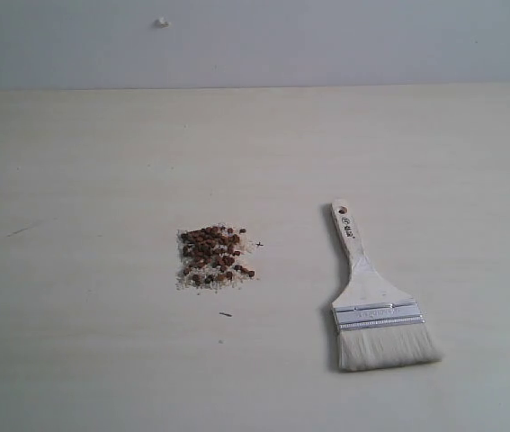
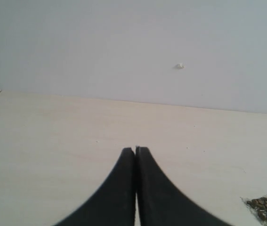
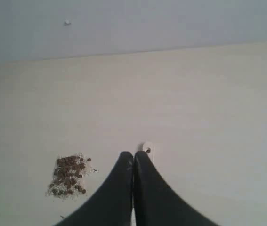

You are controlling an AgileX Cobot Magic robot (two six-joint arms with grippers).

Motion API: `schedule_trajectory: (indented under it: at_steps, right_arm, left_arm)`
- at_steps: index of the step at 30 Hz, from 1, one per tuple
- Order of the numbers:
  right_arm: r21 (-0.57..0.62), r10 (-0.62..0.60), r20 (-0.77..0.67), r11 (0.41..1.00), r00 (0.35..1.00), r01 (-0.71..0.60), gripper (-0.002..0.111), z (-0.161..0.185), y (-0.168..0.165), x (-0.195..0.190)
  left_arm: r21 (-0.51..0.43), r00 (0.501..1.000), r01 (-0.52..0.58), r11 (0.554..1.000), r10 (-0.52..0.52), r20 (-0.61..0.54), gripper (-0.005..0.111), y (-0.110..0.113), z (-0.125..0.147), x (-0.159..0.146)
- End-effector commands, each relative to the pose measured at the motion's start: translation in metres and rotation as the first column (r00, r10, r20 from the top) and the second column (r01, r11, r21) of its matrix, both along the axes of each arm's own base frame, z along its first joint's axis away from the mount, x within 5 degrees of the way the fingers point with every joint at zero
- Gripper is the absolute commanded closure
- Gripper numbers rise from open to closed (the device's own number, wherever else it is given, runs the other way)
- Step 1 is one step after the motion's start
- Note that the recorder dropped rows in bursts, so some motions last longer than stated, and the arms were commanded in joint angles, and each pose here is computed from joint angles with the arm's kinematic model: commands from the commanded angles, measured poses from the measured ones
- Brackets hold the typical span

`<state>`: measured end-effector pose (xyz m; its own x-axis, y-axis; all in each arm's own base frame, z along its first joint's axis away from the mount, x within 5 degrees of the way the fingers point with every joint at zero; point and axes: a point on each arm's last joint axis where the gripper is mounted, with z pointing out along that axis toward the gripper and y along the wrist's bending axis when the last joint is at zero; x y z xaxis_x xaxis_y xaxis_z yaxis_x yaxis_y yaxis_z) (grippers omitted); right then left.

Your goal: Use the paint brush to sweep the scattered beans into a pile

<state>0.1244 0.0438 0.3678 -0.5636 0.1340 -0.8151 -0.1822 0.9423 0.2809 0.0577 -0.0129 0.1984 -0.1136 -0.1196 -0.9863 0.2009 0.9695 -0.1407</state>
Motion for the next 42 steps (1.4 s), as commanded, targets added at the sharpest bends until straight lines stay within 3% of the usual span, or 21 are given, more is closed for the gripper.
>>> schedule_trajectory:
  at_steps: [1,4,6,10,15,21,28,39,42]
  right_arm:
    - [0.003,0.000,0.043,1.000,0.999,0.000,0.108,0.004,-0.004,-0.011]
    - [0.005,0.001,0.059,1.000,0.998,-0.001,0.108,0.006,-0.005,-0.015]
    - [-0.059,-0.001,0.130,0.998,0.992,0.009,0.108,0.011,-0.010,-0.016]
    - [-0.056,-0.062,0.296,0.995,0.953,0.082,0.108,0.016,-0.025,-0.042]
    - [-0.051,-0.221,0.480,0.959,0.849,0.278,0.108,-0.005,-0.045,-0.097]
    - [-0.053,-0.226,0.676,0.934,0.701,0.353,0.108,-0.022,-0.051,-0.132]
    - [-0.071,-0.204,0.673,0.939,0.711,0.336,0.108,-0.051,-0.048,-0.108]
    - [-0.218,-0.109,0.577,0.935,0.810,0.281,0.108,-0.160,-0.043,-0.067]
    - [-0.207,-0.114,0.575,0.938,0.810,0.279,0.108,-0.162,-0.042,-0.067]
  left_arm:
    - [-0.006,1.000,0.001,1.000,-0.001,0.008,0.107,0.000,0.001,-0.001]
    - [-0.006,1.000,0.001,1.000,-0.001,0.008,0.107,0.000,0.001,-0.001]
    - [-0.006,1.000,0.001,1.000,-0.001,0.008,0.107,0.000,0.001,-0.001]
    - [-0.006,1.000,0.001,1.000,-0.001,0.008,0.107,0.000,0.001,-0.001]
    - [-0.006,1.000,0.001,1.000,-0.001,0.008,0.107,0.000,0.001,-0.001]
    - [-0.006,1.000,0.001,1.000,-0.001,0.008,0.107,0.000,0.001,-0.001]
    - [-0.006,1.000,0.001,1.000,-0.001,0.008,0.107,0.000,0.001,-0.001]
    - [-0.006,1.000,0.001,1.000,-0.001,0.008,0.107,0.000,0.001,-0.001]
    - [-0.006,1.000,0.001,1.000,-0.001,0.008,0.107,0.000,0.001,-0.001]
